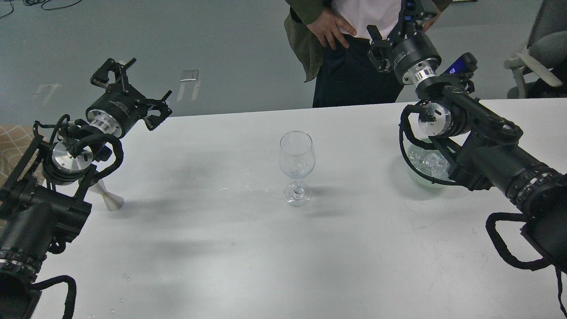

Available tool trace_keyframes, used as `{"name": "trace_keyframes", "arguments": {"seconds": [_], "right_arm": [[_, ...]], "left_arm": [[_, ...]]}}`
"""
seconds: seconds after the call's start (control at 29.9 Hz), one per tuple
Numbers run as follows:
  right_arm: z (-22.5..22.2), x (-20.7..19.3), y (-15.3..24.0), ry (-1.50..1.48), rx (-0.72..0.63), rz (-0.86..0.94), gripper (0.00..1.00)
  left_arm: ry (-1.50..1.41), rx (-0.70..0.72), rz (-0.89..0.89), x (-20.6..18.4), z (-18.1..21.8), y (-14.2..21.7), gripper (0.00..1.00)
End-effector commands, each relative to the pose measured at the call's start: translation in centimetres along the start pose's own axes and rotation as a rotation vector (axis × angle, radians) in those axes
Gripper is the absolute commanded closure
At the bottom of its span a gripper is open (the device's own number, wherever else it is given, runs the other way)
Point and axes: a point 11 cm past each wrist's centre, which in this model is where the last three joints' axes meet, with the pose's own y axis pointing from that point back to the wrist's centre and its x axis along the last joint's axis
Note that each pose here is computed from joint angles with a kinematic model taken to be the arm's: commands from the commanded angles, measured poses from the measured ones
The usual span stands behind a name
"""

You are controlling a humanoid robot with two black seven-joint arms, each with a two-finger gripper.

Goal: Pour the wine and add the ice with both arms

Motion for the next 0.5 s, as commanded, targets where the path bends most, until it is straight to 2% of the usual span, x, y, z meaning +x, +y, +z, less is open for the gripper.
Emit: {"name": "trace_keyframes", "arguments": {"seconds": [0.0, 0.37, 0.47], "right_arm": [[0.3, -0.3, 0.0, -0.003, -0.005, -0.011, 0.00], [1.1, -1.9, -0.1, -0.029, -0.011, -0.034, 0.00], [1.2, -2.1, -0.2, -0.038, -0.006, -0.031, 0.00]], "left_arm": [[-0.007, 0.004, -0.003, -0.3, -0.1, -0.2, 0.01], [-0.005, -0.069, -0.028, -1.3, 1.8, -0.5, 0.01], [-0.003, -0.133, -0.017, -0.9, 2.6, -0.4, 0.01]]}}
